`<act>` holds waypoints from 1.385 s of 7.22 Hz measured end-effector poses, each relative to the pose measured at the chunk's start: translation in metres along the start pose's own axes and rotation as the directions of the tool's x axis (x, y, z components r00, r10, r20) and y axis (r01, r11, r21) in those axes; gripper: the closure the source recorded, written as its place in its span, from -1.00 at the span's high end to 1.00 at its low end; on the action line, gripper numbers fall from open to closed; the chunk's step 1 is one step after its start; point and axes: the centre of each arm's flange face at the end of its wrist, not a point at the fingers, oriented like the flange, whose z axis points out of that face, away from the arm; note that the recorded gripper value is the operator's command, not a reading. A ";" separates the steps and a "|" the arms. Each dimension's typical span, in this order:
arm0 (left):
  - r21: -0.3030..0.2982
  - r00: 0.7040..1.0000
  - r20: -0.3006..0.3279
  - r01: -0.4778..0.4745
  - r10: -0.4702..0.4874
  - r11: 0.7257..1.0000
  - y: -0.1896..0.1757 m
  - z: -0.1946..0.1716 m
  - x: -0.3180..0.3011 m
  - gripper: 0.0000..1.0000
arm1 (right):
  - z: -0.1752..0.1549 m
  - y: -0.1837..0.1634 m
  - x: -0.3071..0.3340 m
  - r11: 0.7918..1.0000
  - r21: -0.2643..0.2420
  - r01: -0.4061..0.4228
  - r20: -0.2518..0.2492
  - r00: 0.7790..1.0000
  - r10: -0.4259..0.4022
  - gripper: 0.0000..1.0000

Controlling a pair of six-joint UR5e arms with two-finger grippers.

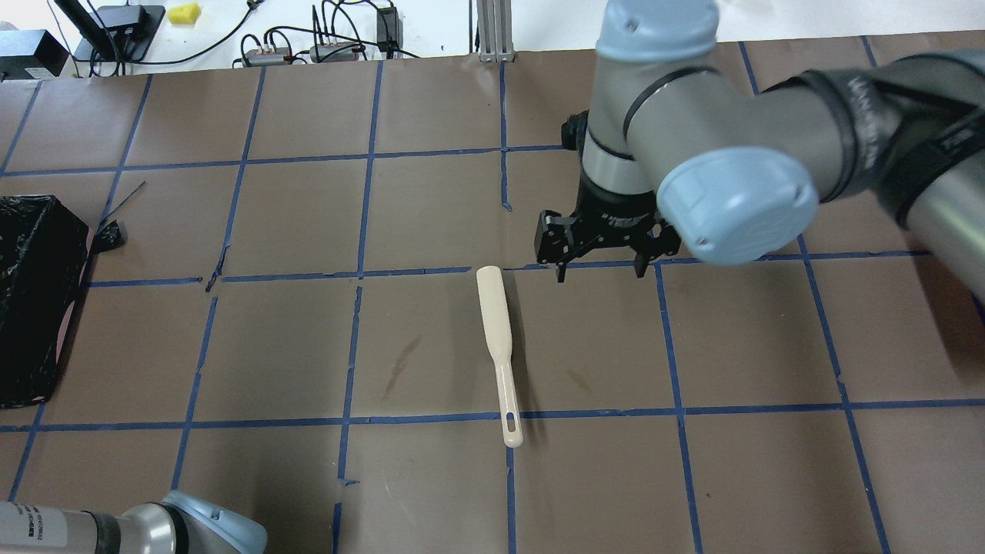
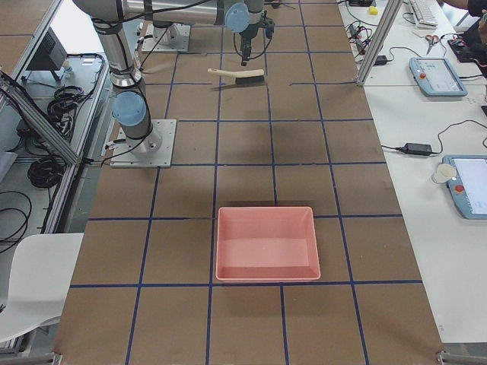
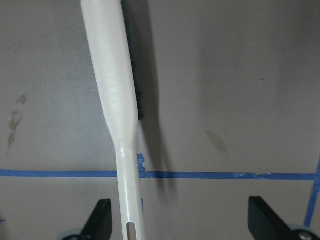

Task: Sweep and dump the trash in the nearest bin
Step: 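Tip the dustpan over the bin with the left gripper while the right gripper withdraws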

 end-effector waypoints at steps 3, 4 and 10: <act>-0.131 1.000 -0.015 -0.030 0.028 0.991 -0.025 -0.008 -0.003 -0.91 | -0.083 -0.006 0.094 0.995 0.021 0.096 -0.068 0.993 -0.095 0.99; -0.178 0.999 -0.013 -0.043 0.041 0.983 -0.033 -0.016 -0.004 -0.91 | -0.097 0.007 0.102 0.997 0.037 0.074 -0.051 0.996 -0.072 0.99; -0.321 0.989 -0.016 -0.142 0.144 0.936 -0.072 -0.057 0.002 -0.89 | -0.140 0.063 0.111 0.986 0.163 0.018 -0.018 1.000 -0.016 1.00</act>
